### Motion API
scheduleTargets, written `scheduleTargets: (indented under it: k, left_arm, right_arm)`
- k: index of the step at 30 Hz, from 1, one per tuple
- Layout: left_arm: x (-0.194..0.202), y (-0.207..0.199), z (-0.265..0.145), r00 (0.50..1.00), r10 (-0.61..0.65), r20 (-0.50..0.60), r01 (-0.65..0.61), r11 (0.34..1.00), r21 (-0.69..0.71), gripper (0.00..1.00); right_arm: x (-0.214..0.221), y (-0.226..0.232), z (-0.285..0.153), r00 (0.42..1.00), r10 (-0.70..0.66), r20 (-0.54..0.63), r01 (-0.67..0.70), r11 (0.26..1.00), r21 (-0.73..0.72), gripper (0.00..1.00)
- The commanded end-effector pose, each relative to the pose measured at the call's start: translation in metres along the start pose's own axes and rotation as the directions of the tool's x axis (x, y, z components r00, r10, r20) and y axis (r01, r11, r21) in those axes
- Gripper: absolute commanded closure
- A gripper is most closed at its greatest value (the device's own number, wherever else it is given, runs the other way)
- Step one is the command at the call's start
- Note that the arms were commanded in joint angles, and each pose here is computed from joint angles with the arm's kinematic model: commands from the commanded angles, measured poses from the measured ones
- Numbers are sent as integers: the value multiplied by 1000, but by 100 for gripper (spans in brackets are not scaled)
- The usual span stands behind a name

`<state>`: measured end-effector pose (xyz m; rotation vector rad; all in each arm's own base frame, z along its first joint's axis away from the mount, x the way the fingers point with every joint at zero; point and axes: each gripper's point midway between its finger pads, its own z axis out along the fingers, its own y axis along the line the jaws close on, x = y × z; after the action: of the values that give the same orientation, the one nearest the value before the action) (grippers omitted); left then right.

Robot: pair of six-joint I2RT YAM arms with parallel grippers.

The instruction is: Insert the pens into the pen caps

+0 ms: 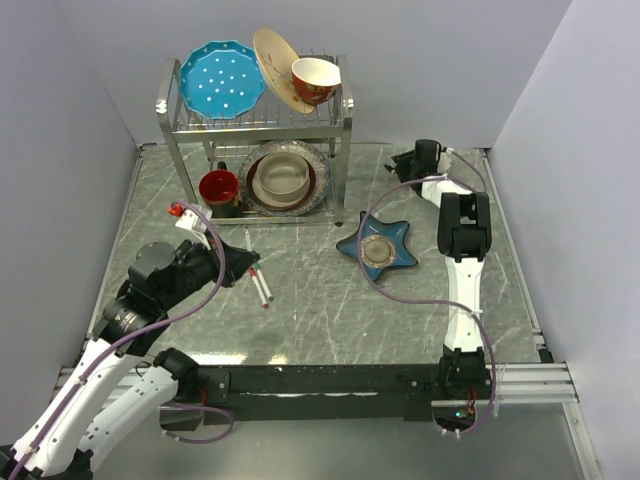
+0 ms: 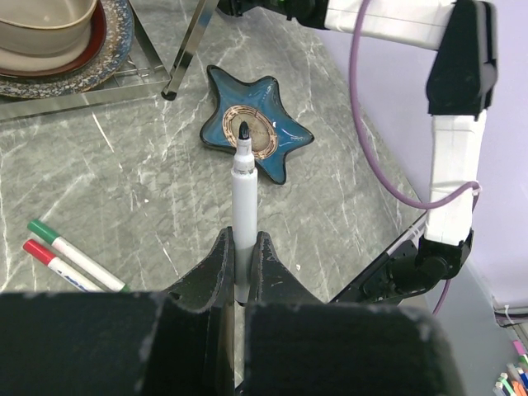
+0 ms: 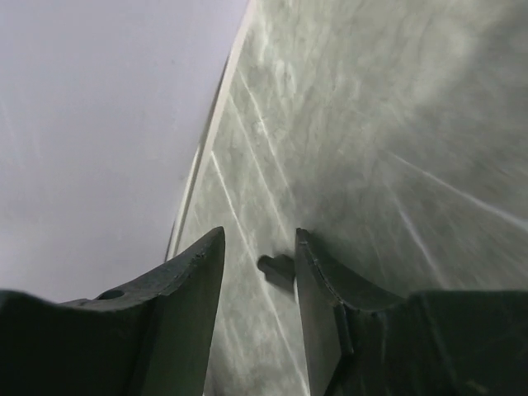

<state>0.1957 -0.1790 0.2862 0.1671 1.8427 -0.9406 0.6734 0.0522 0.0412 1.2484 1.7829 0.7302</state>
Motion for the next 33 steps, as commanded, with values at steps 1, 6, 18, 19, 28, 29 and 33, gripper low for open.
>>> scheduleTargets:
  k: [1,6,18,19,28,29,33]
  left_arm:
    - [-13,-5,-2,999,3,45,-4,1000,11,99]
    - [-14,-6,-2,999,7,54,-8,1000,13,99]
    - [-17,-9,-4,998,15,63,-16,999,28,99]
    - [-17,-10,-5,998,15,62,-17,999,31,99]
    - [-15,-9,-7,998,18,64,-20,999,30,99]
    - [-16,-10,-8,998,19,66,-21,999,33,99]
    - [-16,-11,-8,998,19,65,-22,999,38,99]
  right_arm:
    - [4,4,8,999,-5,-39,4,1000,-19,52]
    - [8,24,16,996,-31,-86,25,998,-66,50]
    - [32,16,13,970,-137,-201,117,987,-108,53]
    - [31,23,12,968,-152,-197,125,982,-144,53]
    - [40,25,-3,920,-301,-250,260,948,-182,56]
    - [39,27,-4,917,-315,-243,274,943,-188,56]
    - [35,24,-14,896,-373,-243,342,926,-160,57]
